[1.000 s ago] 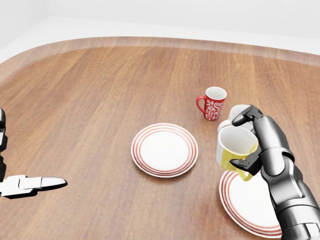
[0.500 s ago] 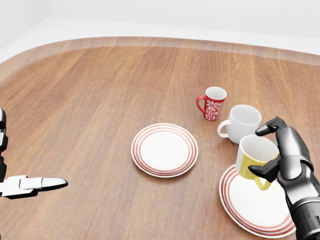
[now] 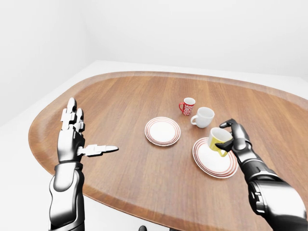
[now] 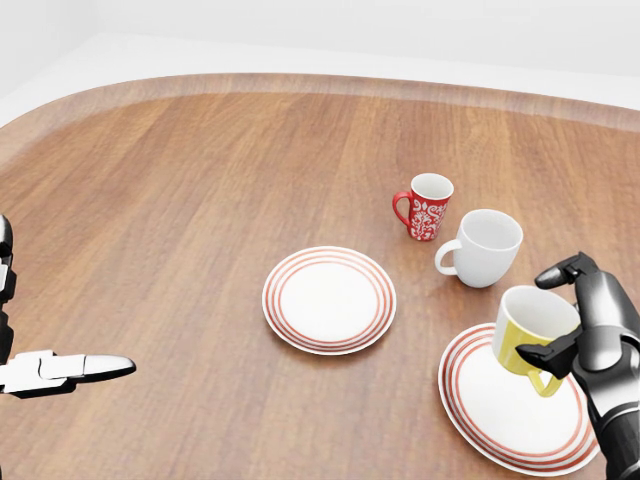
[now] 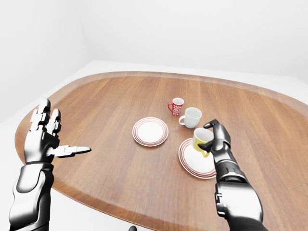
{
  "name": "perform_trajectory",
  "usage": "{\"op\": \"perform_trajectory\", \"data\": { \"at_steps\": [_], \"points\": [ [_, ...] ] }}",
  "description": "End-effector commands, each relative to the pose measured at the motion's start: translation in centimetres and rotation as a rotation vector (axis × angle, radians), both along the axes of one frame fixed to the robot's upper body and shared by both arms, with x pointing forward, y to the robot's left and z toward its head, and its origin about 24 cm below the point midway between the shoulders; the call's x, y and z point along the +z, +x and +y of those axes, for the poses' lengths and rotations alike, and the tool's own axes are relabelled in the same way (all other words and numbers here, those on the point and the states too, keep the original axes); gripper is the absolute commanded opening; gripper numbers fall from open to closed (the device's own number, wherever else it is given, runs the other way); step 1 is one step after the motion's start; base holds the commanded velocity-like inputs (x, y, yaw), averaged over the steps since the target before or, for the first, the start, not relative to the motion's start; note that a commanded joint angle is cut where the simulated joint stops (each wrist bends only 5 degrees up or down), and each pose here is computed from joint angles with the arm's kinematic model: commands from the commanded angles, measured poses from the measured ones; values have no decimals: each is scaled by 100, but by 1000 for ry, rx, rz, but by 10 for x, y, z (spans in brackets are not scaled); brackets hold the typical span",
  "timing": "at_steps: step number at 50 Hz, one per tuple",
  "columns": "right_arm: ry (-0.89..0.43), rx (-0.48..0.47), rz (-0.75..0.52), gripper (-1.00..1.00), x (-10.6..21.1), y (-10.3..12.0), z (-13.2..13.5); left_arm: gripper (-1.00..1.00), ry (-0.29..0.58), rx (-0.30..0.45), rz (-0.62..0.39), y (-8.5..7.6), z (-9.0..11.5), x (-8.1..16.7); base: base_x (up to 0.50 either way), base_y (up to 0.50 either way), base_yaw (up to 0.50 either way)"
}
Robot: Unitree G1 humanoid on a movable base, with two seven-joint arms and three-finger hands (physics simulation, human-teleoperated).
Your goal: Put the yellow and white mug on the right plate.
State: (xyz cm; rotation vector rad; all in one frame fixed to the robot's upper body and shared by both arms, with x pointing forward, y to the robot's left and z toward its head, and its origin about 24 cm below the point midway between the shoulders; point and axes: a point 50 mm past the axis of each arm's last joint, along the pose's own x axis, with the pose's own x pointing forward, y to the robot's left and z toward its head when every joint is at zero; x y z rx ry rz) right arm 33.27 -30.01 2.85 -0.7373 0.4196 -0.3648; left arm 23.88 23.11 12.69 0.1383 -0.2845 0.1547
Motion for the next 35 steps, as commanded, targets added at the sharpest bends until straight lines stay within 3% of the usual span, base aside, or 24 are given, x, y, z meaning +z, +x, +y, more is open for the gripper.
{"op": "perform_trajectory", "data": {
  "at_steps": [1, 35],
  "points": [
    [-34, -37, 4, -100, -2, -4, -6, 100, 1, 0, -3, 0, 0, 1, 0, 0, 0],
    [-27, -75, -4, -100, -9, -5, 2, 100, 3, -2, 1, 0, -1, 0, 0, 0, 0]
  ]
}}
